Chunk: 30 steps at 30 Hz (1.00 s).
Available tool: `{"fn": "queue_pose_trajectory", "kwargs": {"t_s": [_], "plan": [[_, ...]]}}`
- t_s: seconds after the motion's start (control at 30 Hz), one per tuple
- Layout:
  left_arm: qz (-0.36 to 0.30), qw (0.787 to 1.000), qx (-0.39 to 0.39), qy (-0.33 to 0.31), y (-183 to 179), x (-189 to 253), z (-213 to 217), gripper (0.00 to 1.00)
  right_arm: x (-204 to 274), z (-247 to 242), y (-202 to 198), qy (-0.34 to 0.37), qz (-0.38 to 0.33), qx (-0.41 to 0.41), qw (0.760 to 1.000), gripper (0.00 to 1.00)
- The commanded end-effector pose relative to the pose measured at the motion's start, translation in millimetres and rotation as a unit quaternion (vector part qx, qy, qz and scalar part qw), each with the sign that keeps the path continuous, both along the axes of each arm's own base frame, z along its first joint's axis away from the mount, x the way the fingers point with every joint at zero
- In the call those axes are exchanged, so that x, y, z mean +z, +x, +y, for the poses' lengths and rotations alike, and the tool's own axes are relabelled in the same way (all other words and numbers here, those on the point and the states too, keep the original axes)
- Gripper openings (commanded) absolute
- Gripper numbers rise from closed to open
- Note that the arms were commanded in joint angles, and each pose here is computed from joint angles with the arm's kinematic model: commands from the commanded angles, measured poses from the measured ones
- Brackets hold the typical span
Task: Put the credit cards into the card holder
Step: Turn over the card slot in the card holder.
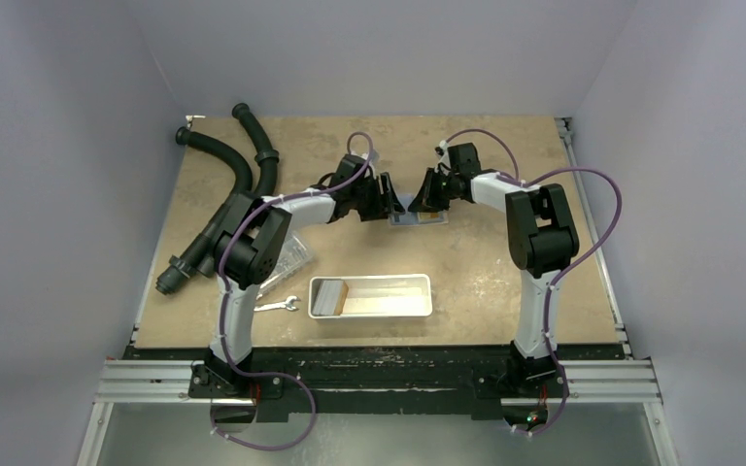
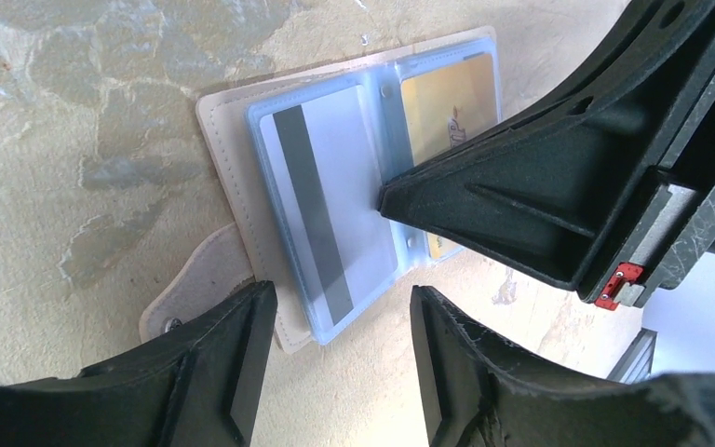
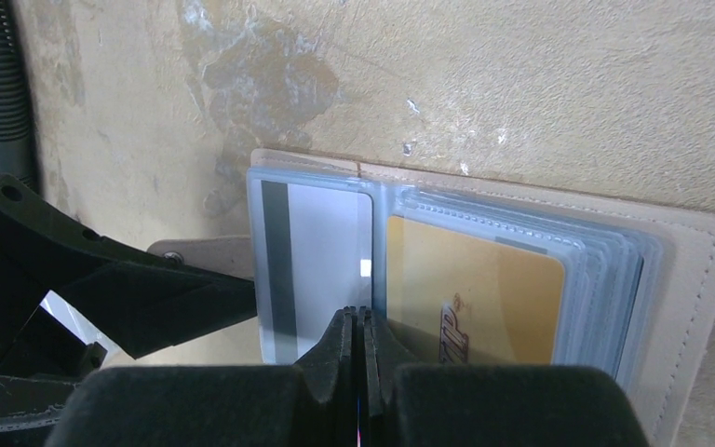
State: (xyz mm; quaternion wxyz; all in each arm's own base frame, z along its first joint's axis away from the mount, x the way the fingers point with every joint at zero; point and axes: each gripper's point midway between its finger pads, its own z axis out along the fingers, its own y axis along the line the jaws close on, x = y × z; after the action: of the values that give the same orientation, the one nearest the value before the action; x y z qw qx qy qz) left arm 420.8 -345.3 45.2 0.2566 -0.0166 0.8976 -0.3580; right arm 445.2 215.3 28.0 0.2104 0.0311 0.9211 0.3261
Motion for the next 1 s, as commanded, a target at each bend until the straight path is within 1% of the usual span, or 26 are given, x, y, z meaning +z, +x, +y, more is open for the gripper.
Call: {"fn": "queue_pose_trajectory", "kwargs": {"t_s": [0.0,0.1,0.23,0.33,0.4,0.47,0.67,0.77,0.87,0.97], "plan": [[-0.038,0.998,-0.028,-0.042,0.5,33.4,-24.0,0.57,-5.5,0.8,1.8,-0.008,0.001,0.007,1.0,0.0],[-0.051,0.997,-0.032,-0.039,1.2,40.4,-29.0,0.55,-6.5,1.4,1.0,-0.007,0.003,0.007,1.0,0.0],[-0.069,0.997,-0.042,-0.02,1.4,45.2,-34.9,0.52,-8.2,2.0,0.1,-0.006,0.005,0.008,1.0,0.0],[-0.07,0.996,-0.045,-0.024,2.9,47.2,-39.3,0.5,-10.5,2.5,-1.7,-0.006,0.009,0.009,1.0,0.0],[-0.072,0.996,-0.045,-0.025,4.4,49.9,-40.9,0.47,-10.6,2.4,-2.1,-0.006,0.008,0.009,1.0,0.0],[-0.082,0.995,-0.045,-0.019,7.1,54.8,-41.5,0.45,-11.4,2.1,-2.6,-0.007,0.009,0.009,1.0,0.0],[-0.085,0.995,-0.053,-0.028,8.8,60.8,-49.4,0.45,-8.2,1.8,-1.3,-0.009,0.006,0.009,1.0,0.0],[-0.092,0.994,-0.051,-0.018,12.2,61.4,-51.1,0.45,-3.6,-0.4,-0.5,-0.015,0.002,0.006,1.0,0.0],[-0.086,0.994,-0.057,-0.026,14.4,60.2,-56.9,0.46,12.2,6.7,-1.4,0.01,-0.006,0.016,1.0,0.0],[-0.083,0.994,-0.057,-0.031,18.8,57.9,-62.0,0.46,24.5,9.0,-0.6,0.029,-0.01,0.011,0.999,0.03]]}}
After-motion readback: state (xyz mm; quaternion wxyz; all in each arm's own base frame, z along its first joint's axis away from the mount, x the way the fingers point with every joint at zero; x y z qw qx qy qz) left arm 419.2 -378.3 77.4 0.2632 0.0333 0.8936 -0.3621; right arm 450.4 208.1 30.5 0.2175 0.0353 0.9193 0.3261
